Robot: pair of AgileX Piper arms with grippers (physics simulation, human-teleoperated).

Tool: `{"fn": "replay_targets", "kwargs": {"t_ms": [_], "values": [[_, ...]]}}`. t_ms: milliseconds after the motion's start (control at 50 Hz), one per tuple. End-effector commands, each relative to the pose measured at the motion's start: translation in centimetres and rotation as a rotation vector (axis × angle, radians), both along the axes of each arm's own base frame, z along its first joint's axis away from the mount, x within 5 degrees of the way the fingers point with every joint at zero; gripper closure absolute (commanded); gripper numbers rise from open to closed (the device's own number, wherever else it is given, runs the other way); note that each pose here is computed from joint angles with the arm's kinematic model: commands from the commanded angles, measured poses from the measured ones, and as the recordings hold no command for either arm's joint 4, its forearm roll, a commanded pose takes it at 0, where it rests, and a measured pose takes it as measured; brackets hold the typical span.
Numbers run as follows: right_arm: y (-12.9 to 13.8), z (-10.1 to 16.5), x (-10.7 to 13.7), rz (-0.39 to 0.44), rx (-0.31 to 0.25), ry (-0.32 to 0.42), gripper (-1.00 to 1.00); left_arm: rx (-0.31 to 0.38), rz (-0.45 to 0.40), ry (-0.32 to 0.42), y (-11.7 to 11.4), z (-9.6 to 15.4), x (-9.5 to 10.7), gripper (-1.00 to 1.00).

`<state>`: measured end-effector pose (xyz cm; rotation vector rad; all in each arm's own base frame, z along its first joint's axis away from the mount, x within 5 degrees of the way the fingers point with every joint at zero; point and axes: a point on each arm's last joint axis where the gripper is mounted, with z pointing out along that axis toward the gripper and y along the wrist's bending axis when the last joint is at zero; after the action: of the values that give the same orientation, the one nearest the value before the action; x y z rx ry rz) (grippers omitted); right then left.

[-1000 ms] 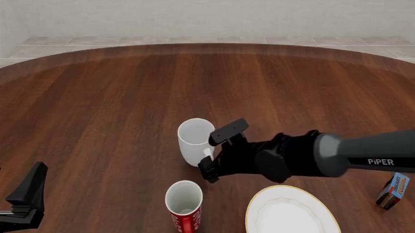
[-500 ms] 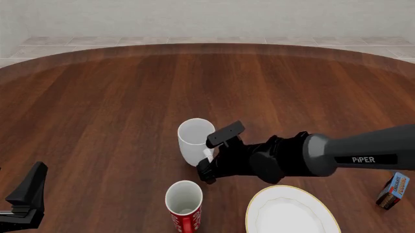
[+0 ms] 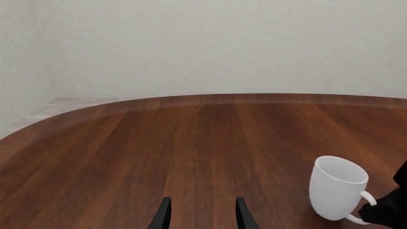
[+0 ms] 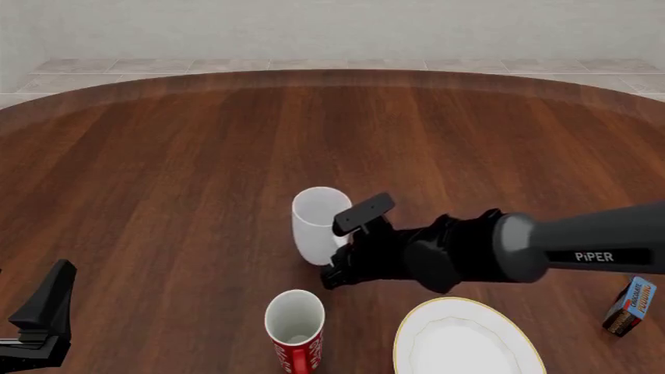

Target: Put the white mug on the plate.

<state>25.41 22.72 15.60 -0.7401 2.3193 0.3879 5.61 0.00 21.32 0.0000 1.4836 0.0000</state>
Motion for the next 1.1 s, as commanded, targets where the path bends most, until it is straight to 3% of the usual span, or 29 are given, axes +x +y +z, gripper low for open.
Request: {"fn": "replay_targets", "kwargs": {"t_ms": [20, 1100], "values": [[-0.6, 0.9, 0.0, 0.004, -0.009, -0.013, 1.00, 0.000, 0.000, 0.000, 0.0, 0.0, 0.0, -1.00], [-7.4, 6.9, -5.9, 0.005, -0.013, -0.087, 1.00, 0.000, 0.000, 0.000, 0.0, 0.0, 0.0, -1.00]]}}
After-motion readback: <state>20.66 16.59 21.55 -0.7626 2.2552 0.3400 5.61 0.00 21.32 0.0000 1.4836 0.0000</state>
